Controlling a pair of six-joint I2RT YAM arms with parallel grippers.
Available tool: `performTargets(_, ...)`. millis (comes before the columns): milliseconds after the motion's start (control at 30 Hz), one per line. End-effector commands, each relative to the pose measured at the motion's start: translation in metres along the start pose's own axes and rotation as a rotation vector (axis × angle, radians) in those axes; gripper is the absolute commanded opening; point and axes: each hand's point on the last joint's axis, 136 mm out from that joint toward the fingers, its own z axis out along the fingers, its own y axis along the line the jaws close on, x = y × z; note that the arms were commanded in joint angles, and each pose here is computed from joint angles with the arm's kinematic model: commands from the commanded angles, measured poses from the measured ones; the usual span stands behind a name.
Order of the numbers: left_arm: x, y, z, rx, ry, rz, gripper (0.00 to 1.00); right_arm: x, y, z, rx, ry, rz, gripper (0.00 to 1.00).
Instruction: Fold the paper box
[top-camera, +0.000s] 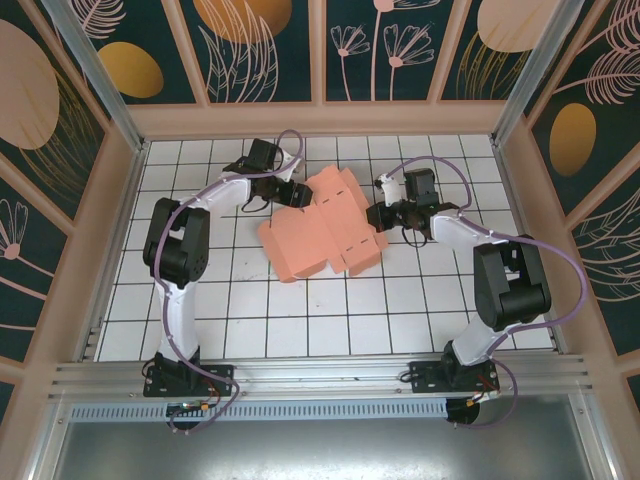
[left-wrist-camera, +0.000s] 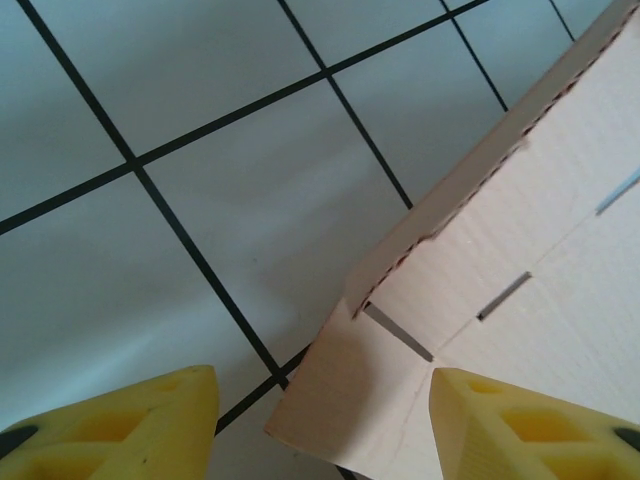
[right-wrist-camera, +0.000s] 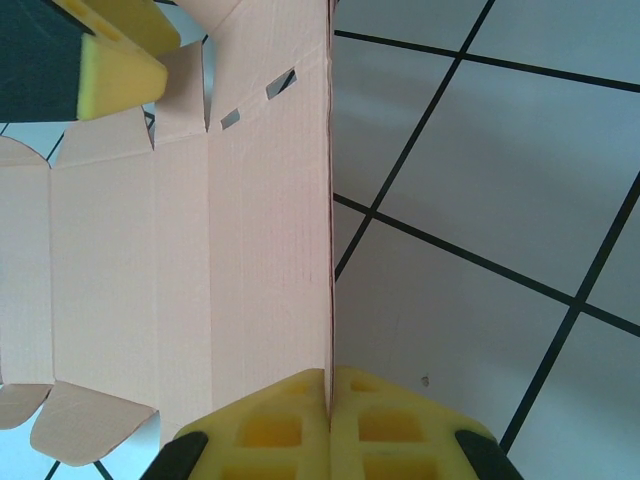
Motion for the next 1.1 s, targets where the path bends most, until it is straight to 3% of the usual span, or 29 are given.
performTargets(0,-0.003,0.002,0.007,0.031,0.003,0.000,0.56,-0.002,0.007,-0.005,-0.022,-0.002,-0.020,0.00)
performTargets(200,-0.006,-0.016,0.003,0.129,-0.009,0.006,0.40,0.002,0.001,-0.001,0.000,0.019,-0.007,0.00)
performTargets(300,-0.005,-0.026,0.000,0.176,-0.017,0.033,0.37,0.003,-0.002,0.001,0.010,0.029,0.000,0.00)
performTargets(367,-0.004,-0.027,-0.002,0.183,-0.022,0.042,0.26,0.004,-0.002,0.001,0.010,0.032,0.001,0.00)
performTargets(533,0.001,-0.027,0.002,0.196,-0.008,0.038,0.15,0.005,-0.002,0.002,0.008,0.036,0.006,0.00)
performTargets(867,0.008,-0.030,-0.007,0.179,-0.052,0.133,0.13,0.001,-0.001,0.003,0.003,0.030,0.030,0.00)
performTargets(1067,0.012,-0.046,-0.019,0.074,-0.182,0.368,0.14,0.002,-0.001,0.010,0.022,0.064,0.042,0.00)
